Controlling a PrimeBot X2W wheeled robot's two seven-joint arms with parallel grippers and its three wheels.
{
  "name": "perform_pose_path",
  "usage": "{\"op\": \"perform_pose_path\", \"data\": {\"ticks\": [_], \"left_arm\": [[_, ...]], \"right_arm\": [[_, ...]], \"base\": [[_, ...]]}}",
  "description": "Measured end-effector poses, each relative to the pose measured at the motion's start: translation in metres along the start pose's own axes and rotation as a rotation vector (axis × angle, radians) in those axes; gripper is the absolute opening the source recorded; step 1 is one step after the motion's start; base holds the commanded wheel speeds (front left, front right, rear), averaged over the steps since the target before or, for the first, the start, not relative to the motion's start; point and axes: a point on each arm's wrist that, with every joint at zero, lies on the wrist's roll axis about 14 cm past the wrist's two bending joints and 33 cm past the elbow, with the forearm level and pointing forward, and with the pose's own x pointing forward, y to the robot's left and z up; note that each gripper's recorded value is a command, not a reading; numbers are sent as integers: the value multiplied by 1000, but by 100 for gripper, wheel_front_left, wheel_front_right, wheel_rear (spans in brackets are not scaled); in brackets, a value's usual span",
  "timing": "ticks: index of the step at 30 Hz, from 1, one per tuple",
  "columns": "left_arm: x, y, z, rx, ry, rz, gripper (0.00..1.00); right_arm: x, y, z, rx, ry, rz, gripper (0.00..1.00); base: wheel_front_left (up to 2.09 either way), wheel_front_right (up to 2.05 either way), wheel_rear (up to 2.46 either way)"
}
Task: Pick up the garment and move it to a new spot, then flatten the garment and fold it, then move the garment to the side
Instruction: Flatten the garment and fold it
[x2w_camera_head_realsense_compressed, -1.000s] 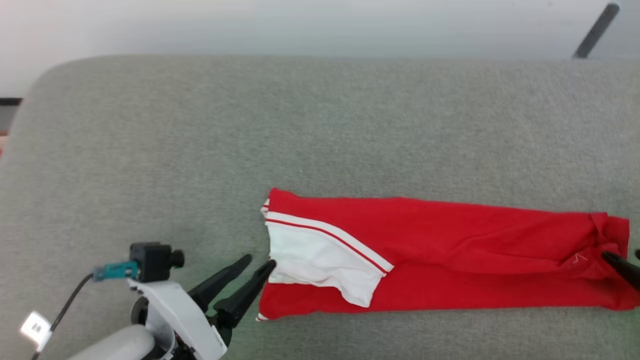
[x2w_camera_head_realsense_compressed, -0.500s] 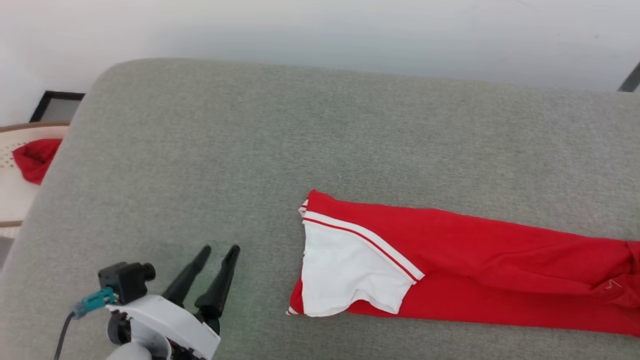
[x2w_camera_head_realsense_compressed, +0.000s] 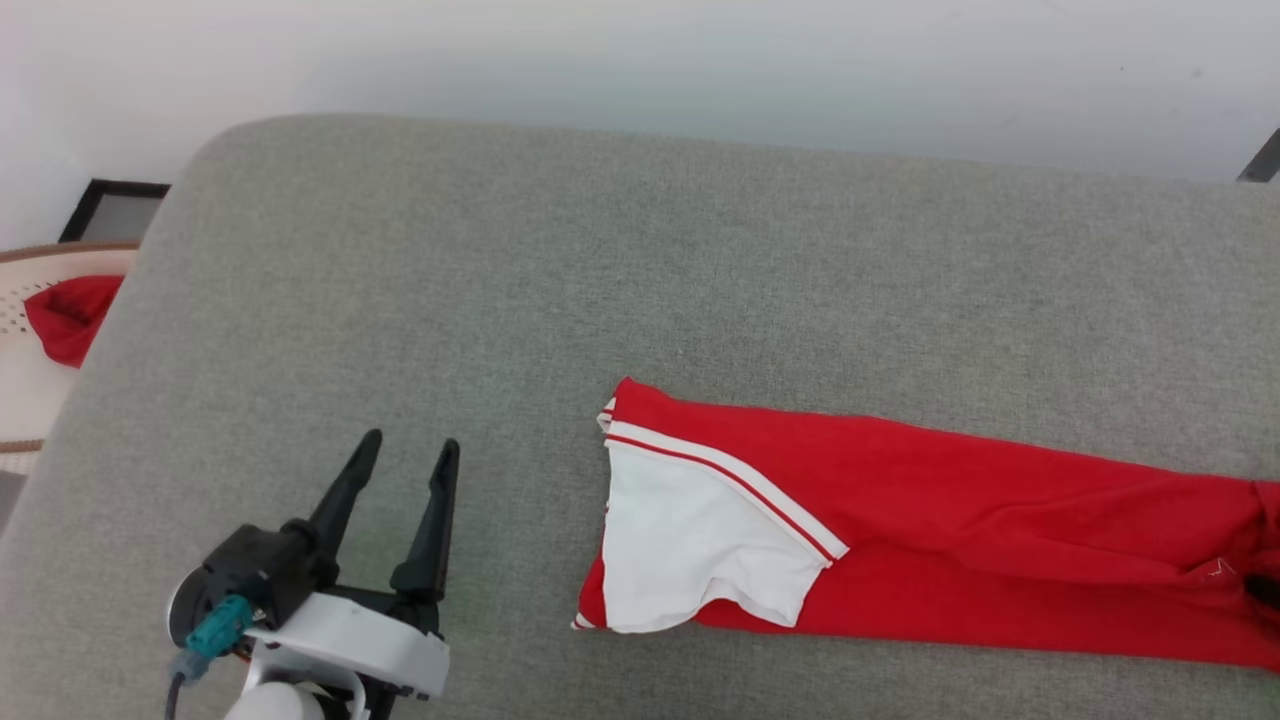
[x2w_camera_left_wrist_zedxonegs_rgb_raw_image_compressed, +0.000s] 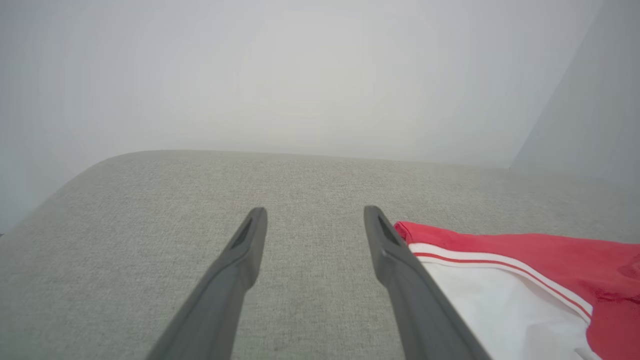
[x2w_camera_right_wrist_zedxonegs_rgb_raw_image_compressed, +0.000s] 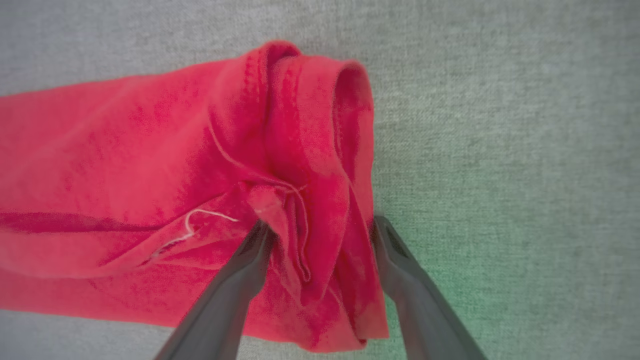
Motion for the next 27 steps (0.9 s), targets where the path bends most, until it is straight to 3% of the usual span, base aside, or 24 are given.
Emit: {"op": "perform_pose_path", "data": {"ticks": [4, 5, 6, 7, 8, 17, 21, 27], "left_arm": [[3, 1, -4, 3, -6, 17, 100], [2, 2, -6, 1, -4, 23, 100], [3, 2, -8, 7, 1, 25, 100], [3, 4, -9, 12, 2, 31, 100], [3, 6, -10, 13, 3, 39, 100], [2, 12, -14, 31, 6, 61, 100], [4, 8, -14, 21, 0, 61, 100], [8, 2, -19, 16, 11, 39, 100]], "right_arm": [[8, 2, 1, 10, 12, -5, 100], [10, 2, 2, 10, 15, -9, 76], [12, 2, 2, 10, 17, -9, 37], [13, 3, 2, 9, 19, -10, 11], [14, 4, 4, 10, 15, -10, 0], [6, -7, 21, 66, -91, -23, 0], [-15, -37, 37, 96, -186, -87, 0], [-56, -109, 45, 161, -316, -258, 0]], "base": [[0, 0, 0], [0, 0, 0], [0, 0, 0], [0, 0, 0], [0, 0, 0], [0, 0, 0], [0, 0, 0], [0, 0, 0]]}}
